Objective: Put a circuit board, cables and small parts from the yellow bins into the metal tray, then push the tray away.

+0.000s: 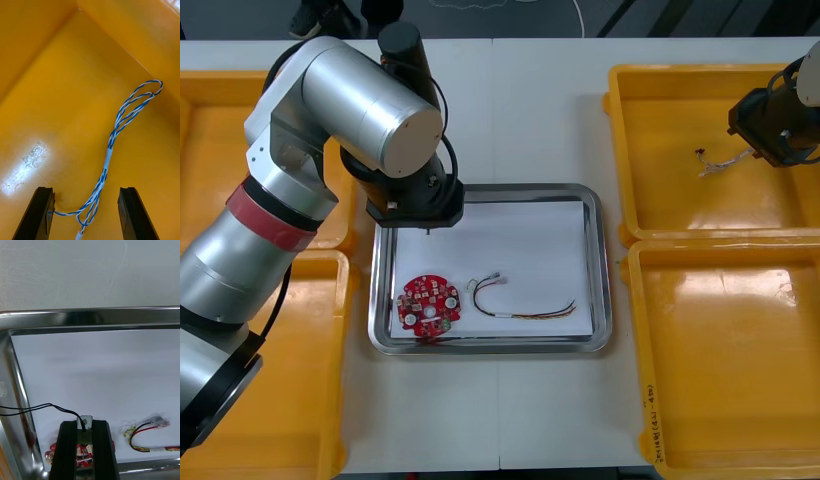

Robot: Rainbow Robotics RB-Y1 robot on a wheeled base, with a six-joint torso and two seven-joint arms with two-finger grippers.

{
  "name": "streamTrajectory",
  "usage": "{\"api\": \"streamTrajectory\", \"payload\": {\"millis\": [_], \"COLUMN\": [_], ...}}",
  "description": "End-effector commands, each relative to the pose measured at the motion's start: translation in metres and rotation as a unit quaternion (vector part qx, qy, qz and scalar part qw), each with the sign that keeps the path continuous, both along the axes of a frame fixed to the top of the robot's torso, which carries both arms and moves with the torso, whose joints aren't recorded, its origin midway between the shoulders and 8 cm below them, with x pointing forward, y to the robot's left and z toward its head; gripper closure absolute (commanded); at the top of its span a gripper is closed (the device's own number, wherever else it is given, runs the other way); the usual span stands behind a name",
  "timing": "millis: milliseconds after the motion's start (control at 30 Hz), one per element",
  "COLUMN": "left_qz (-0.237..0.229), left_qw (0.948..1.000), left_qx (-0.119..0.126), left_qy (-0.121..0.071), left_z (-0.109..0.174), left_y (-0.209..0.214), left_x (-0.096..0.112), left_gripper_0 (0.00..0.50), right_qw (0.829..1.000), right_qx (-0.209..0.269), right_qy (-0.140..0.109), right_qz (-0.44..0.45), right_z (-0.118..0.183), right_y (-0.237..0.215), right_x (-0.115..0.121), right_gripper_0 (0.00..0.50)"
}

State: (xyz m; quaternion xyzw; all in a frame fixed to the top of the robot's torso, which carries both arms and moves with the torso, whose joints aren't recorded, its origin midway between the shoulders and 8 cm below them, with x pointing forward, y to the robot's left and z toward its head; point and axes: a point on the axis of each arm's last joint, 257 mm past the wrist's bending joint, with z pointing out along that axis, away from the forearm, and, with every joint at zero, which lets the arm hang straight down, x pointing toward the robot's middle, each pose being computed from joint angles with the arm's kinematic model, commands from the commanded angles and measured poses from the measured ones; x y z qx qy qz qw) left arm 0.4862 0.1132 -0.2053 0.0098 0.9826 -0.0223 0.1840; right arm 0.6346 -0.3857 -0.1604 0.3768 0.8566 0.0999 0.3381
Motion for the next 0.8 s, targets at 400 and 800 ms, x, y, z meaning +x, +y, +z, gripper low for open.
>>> {"api": "streamTrajectory", "payload": {"millis": [400,800], "left_qz": [0.014,0.022], "left_qw": [0.9995,0.9994], "left_qx": [-0.021,-0.010], "left_qy": [-0.019,-0.025], "left_z": [-0.034,-0.036], "left_y": [-0.011,-0.003], "left_x": [-0.002,0.001], "left_gripper_0": [0.500,0.268], "right_qw": [0.999,0.999], "right_qx": [0.028,0.039], "right_qy": [-0.021,-0.013], "right_qz": [-0.018,-0.030], "right_z": [0.004,-0.014], "right_y": [0.016,0.018], "right_x": [0.024,0.027], "right_gripper_0": [0.000,0.000]}}
